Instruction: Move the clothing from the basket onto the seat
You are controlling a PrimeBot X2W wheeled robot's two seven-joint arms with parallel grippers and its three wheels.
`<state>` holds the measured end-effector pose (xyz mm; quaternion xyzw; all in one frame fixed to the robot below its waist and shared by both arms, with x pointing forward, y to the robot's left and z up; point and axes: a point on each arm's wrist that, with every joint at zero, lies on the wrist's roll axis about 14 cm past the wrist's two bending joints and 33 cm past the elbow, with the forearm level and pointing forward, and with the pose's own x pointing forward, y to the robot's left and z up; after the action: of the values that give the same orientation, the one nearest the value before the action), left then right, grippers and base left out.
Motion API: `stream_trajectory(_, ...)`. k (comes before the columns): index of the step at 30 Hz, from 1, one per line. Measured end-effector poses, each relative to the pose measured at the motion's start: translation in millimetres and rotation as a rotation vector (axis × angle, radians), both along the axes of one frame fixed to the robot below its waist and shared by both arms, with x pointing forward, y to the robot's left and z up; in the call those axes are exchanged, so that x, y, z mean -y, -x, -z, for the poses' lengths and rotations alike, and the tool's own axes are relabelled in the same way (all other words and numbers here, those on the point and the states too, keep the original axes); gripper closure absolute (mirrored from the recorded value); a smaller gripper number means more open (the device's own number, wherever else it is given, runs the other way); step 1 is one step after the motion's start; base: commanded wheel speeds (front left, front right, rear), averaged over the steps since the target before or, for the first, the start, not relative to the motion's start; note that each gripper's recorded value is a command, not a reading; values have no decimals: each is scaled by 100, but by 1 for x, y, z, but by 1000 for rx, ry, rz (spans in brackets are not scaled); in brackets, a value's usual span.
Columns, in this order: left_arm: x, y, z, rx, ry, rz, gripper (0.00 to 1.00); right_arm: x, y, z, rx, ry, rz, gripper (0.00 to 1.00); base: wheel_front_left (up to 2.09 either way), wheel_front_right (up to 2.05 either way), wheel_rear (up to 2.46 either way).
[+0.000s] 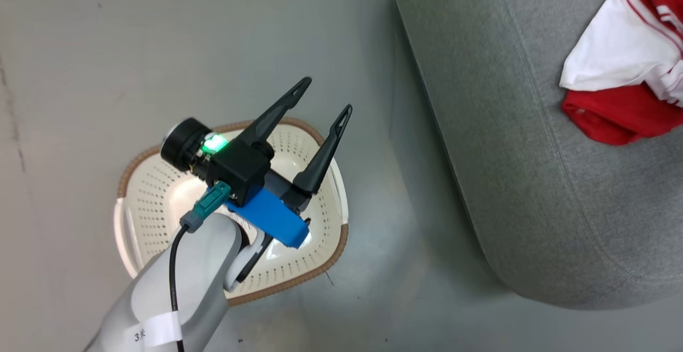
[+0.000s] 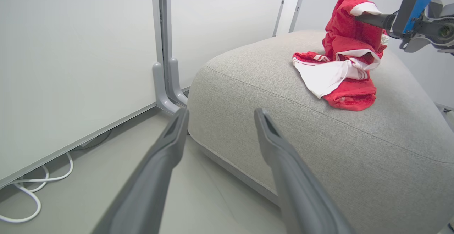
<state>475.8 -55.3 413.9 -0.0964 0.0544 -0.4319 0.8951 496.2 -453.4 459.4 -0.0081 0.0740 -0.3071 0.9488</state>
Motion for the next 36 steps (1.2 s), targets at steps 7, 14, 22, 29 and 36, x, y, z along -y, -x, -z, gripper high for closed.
stream_trajectory(7,-17,21,-25,-10,-1,-76,0,-29,15,-16,-22,47,-123,0,0,0,0)
stream_trajectory(14,-54,48,-50,-20,11,-225,0,-74,36,-41,51,58,-255,0,0,0,0)
stream_trajectory(22,-102,73,-64,-3,7,-383,0,-140,56,-54,128,26,-393,0,0,0,0)
stream_trajectory(29,-150,91,-64,-9,2,-535,0,-191,79,-62,161,7,-486,0,0,0,0)
stream_trajectory(36,-186,104,-63,-9,-2,-650,0,-230,102,-63,154,-1,-574,0,0,0,0)
